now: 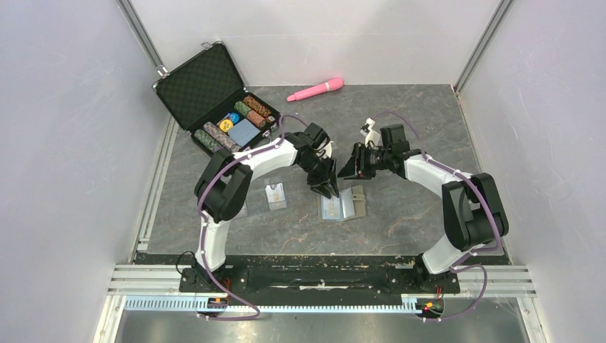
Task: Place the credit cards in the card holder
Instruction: Turn over the card slot in the card holder.
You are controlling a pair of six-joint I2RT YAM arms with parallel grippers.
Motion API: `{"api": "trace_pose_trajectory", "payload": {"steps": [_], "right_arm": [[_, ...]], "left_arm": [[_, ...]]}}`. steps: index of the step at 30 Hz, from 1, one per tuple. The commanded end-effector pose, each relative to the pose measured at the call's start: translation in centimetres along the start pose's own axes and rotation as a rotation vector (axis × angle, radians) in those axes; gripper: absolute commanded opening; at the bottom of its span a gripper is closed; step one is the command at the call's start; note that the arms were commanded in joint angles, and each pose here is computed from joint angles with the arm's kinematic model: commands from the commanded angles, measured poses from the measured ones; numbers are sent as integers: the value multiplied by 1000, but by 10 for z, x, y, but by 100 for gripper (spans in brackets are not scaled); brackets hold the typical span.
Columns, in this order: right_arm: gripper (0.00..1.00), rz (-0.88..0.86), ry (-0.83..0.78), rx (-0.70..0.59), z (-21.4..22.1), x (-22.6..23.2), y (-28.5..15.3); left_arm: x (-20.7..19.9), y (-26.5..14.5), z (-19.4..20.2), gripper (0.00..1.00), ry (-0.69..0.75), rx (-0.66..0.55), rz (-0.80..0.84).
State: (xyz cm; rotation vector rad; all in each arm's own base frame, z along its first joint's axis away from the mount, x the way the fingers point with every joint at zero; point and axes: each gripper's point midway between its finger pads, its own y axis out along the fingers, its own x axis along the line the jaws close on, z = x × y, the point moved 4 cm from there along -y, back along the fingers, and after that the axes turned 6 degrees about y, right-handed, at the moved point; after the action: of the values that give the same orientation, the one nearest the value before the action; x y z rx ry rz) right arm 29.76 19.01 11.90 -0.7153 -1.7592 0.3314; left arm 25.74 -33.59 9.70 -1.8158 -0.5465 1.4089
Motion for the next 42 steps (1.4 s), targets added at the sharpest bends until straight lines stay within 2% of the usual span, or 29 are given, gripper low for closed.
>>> {"api": "trace_pose_trajectory", "payload": {"steps": [1, 4, 12, 19, 26, 42], "right_arm": [[38, -38, -15, -42, -5, 6, -10], [33, -6, -27, -34, -4, 3, -12], [0, 18, -40, 89, 23, -2, 2], [0, 151, -55, 191, 53, -22, 18], [0, 276, -54, 235, 69, -51, 17], [0, 300, -43, 281, 85, -67, 24]], "left_arm": [[-16, 3, -10, 42, 0, -9, 65], [-7, -1, -7, 43, 21, -20, -6], [12, -14, 1, 51, 35, -56, -115], [22, -15, 0, 52, 7, -59, -121], [21, -12, -1, 51, 5, -51, -105], [2, -34, -12, 46, 55, -145, -86]]}}
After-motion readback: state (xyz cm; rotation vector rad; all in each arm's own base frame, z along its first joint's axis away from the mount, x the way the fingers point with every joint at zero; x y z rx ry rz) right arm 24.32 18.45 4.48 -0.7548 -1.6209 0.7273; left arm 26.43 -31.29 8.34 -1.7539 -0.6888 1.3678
